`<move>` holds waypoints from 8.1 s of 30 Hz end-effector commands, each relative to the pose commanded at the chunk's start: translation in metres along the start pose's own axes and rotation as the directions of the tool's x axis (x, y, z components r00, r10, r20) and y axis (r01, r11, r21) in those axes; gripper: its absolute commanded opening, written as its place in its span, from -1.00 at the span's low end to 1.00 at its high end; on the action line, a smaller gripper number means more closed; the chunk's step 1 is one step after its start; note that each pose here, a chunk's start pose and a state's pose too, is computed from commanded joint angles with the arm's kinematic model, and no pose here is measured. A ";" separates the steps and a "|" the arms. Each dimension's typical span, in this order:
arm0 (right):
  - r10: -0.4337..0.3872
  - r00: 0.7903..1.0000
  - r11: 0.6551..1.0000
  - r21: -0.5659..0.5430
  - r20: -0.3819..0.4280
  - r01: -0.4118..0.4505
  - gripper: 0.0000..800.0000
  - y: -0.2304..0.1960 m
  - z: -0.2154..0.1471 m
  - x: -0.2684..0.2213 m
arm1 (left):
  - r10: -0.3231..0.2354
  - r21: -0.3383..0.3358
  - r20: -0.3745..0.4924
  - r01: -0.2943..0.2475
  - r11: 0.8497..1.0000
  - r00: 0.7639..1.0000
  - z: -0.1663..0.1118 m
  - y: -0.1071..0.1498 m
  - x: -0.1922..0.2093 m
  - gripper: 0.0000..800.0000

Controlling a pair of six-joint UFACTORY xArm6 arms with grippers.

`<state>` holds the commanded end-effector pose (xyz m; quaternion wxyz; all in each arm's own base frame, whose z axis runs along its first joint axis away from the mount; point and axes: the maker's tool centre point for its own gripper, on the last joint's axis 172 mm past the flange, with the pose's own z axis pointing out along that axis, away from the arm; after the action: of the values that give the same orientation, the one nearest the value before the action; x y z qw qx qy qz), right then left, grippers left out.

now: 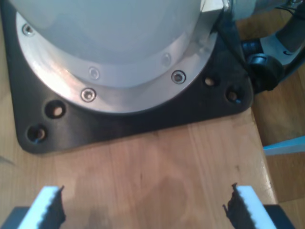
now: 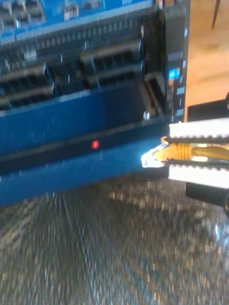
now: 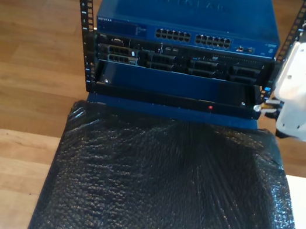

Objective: Grab the cable and plug it in

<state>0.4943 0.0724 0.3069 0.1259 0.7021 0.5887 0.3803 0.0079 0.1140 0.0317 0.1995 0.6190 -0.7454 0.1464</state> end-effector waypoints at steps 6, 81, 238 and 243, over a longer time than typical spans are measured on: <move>-0.065 0.996 0.995 -0.076 0.055 0.069 -1.00 0.005 0.004 -0.011 | -0.001 0.001 0.000 0.001 1.000 1.000 0.000 0.000 0.000 1.00; -0.438 0.887 0.842 -0.277 0.150 0.462 -1.00 0.024 0.117 0.059 | -0.001 0.001 0.000 0.001 1.000 1.000 0.000 0.000 0.000 1.00; -0.122 0.944 0.537 -0.779 0.308 0.323 -1.00 0.070 0.147 0.067 | -0.001 0.001 0.000 0.001 1.000 1.000 0.000 0.000 0.000 1.00; -0.121 0.943 0.539 -0.777 0.310 0.325 -1.00 0.069 0.149 0.065 | -0.001 0.001 0.000 0.001 1.000 1.000 0.000 0.000 0.000 1.00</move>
<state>0.6479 0.1537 0.2742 0.5481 0.5193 0.4121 0.5100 0.0077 0.1141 0.0317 0.1994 0.6196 -0.7449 0.1465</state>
